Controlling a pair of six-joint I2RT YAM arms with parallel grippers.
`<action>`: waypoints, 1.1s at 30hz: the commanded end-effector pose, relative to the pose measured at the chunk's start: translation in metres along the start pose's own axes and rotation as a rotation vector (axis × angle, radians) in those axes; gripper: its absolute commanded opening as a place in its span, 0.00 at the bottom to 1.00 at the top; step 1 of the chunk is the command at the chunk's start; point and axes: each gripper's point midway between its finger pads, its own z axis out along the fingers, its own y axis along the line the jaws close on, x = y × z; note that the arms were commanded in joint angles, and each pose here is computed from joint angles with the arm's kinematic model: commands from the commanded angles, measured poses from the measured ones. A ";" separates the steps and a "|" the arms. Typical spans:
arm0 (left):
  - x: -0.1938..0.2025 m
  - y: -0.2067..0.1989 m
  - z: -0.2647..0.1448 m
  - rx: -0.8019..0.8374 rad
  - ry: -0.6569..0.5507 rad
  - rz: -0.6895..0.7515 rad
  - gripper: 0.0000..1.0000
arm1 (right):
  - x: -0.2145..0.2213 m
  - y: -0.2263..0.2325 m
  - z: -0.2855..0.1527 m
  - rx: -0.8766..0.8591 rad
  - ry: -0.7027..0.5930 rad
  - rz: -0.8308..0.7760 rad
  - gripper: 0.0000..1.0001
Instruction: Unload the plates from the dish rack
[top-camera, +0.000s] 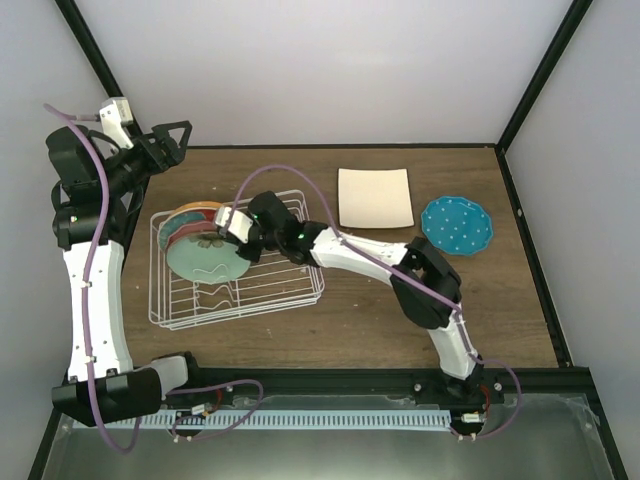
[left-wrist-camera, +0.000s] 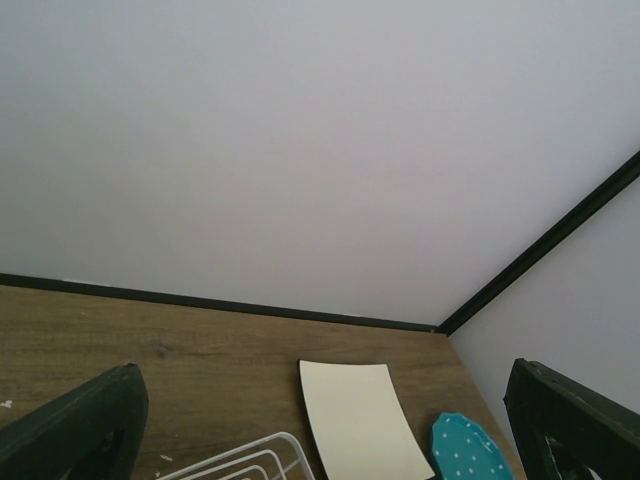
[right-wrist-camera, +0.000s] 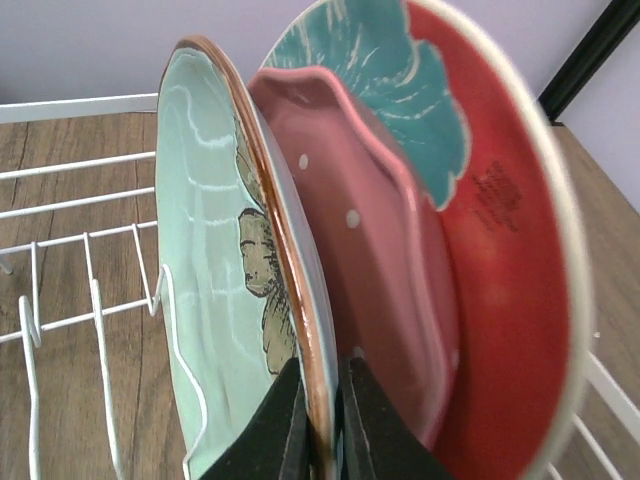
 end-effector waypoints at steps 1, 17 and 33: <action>-0.009 -0.008 -0.004 0.025 -0.020 0.018 1.00 | -0.088 -0.010 -0.064 0.030 -0.189 -0.037 0.01; -0.011 -0.011 -0.002 0.046 -0.027 -0.004 1.00 | -0.087 -0.065 -0.172 0.115 -0.217 0.074 0.01; -0.010 -0.008 0.005 0.062 -0.022 -0.009 1.00 | 0.007 -0.198 -0.352 0.528 -0.079 0.709 0.01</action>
